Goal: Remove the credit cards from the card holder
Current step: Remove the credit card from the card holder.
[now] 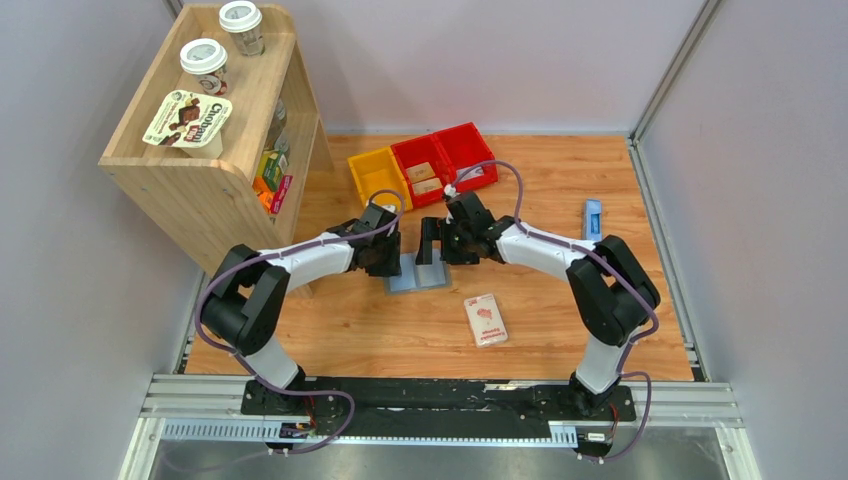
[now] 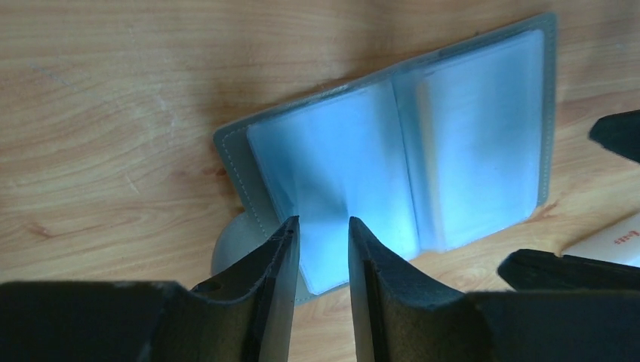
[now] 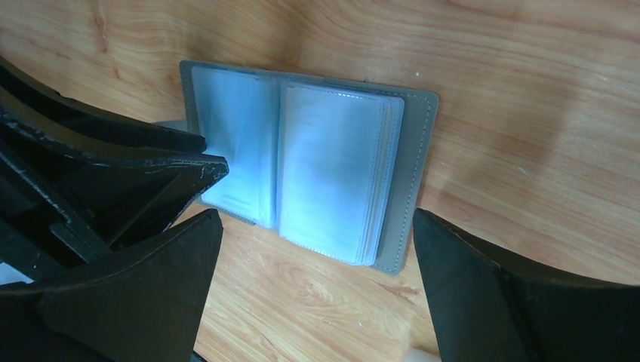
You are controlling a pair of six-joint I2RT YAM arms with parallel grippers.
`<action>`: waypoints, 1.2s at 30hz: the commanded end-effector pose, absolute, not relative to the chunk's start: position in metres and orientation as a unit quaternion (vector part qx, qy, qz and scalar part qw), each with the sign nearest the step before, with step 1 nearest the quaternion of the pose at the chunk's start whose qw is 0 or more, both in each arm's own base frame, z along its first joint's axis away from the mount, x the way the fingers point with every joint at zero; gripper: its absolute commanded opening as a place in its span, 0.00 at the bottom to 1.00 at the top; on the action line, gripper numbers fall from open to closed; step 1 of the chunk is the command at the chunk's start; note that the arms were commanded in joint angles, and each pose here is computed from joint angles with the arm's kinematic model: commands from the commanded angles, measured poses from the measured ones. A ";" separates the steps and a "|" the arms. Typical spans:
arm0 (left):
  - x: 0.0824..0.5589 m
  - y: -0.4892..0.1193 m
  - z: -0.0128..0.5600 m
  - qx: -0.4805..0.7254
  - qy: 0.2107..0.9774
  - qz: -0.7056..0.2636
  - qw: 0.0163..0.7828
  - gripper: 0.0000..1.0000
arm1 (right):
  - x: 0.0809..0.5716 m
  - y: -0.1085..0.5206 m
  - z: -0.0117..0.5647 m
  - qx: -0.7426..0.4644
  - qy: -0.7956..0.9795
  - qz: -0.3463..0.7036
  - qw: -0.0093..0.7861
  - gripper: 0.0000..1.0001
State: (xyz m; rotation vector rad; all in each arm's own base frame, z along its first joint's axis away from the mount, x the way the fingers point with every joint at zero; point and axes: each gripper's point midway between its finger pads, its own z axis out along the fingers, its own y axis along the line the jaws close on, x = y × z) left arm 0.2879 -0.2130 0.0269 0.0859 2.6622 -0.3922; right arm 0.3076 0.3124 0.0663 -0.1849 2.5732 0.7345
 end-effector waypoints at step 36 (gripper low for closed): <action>0.259 -0.208 0.011 -0.033 0.964 -0.177 0.197 0.36 | 0.307 0.356 0.094 -0.123 0.896 0.356 0.237 1.00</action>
